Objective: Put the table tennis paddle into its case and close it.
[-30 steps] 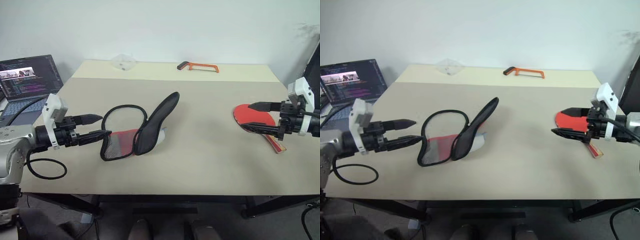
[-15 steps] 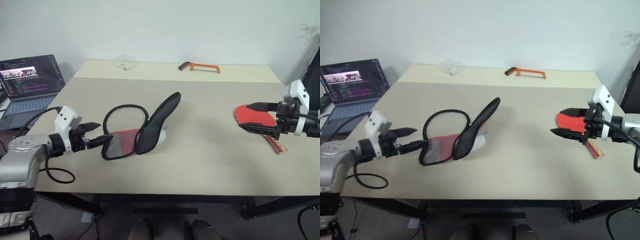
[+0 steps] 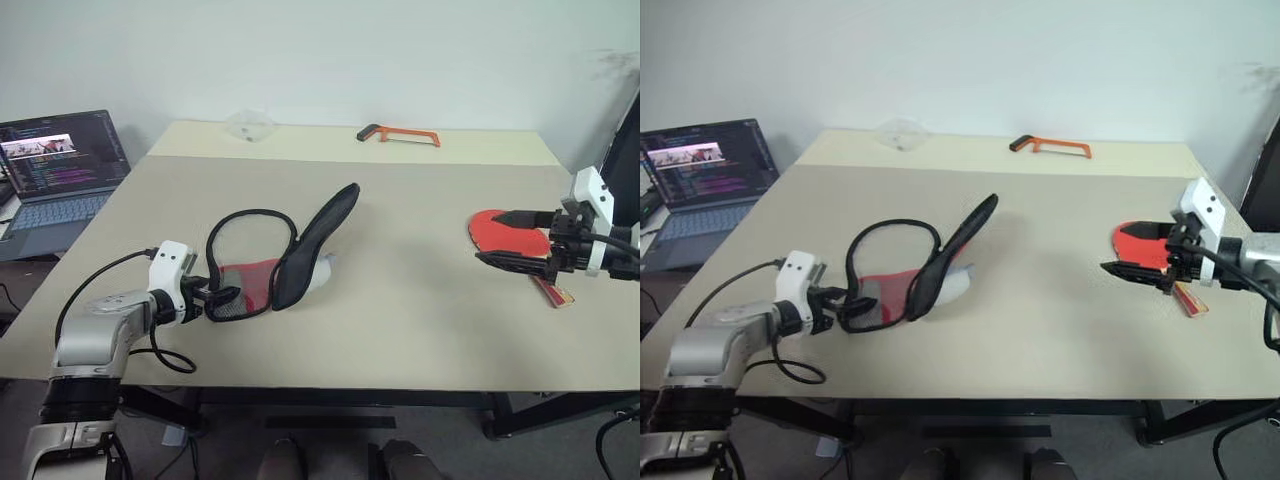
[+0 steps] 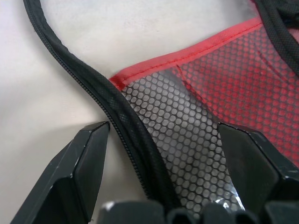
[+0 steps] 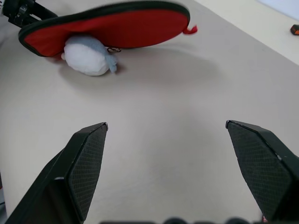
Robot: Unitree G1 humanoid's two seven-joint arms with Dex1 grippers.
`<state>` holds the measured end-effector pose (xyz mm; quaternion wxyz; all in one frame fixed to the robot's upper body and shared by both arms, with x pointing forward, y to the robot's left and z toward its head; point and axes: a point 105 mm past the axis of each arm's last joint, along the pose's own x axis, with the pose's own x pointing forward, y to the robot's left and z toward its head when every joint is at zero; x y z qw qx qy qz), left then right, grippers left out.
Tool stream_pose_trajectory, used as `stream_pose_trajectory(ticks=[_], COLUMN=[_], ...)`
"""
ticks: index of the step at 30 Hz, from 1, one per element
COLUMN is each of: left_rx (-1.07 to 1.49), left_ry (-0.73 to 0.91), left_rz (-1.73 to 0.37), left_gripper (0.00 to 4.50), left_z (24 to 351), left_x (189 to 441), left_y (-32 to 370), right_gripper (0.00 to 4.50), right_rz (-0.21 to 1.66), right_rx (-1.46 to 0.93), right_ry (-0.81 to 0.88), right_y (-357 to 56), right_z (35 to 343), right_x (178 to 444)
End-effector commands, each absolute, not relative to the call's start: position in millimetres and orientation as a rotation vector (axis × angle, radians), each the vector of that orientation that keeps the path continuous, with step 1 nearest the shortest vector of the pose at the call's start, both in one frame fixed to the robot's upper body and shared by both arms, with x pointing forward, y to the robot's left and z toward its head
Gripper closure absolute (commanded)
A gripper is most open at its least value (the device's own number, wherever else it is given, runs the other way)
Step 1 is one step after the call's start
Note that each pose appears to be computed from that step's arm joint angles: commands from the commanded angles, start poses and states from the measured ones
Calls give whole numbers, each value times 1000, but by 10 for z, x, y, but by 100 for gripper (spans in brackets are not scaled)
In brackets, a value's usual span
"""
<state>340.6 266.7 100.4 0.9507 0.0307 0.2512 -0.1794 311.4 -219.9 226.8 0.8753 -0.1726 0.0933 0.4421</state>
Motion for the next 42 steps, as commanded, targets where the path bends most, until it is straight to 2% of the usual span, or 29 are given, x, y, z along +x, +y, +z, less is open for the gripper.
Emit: stream_pose_trajectory(ticks=[1,2,5,12,15,24,27,33,37,42], left_rx=[38,32,-6,-56,-86,-231,-261,-280,-267,-199], left_ry=[531,528,499,431,359,6,-66,-53,25,82], left_rz=[-378,-375,-374,-378,-374,-319,-345,-392,-424,-364], left_gripper=[47,47,106,350,448,448,448,448,448,448], left_z=[932,923,951,1076,1228,2008,2169,2148,1952,1777], left_x=[3411,3437,3528,3622,3690,3917,3957,4061,4159,4248], left_y=[2560,2531,2428,2334,2321,2431,2303,1851,1446,1343], right_gripper=[3,3,0,0,0,0,0,0,0,0], right_rz=[927,926,928,937,937,933,931,925,920,913], right_rx=[-388,-389,-390,-385,-384,-384,-385,-387,-388,-391], right_ry=[151,149,142,135,133,121,116,113,111,114], right_y=[-2164,-2160,-2144,-2103,-2096,-2100,-2099,-2113,-2118,-2138], right_z=[2394,2400,2420,2421,2424,2451,2466,2470,2479,2487], right_x=[3084,3091,3106,3098,3101,3127,3129,3124,3121,3100])
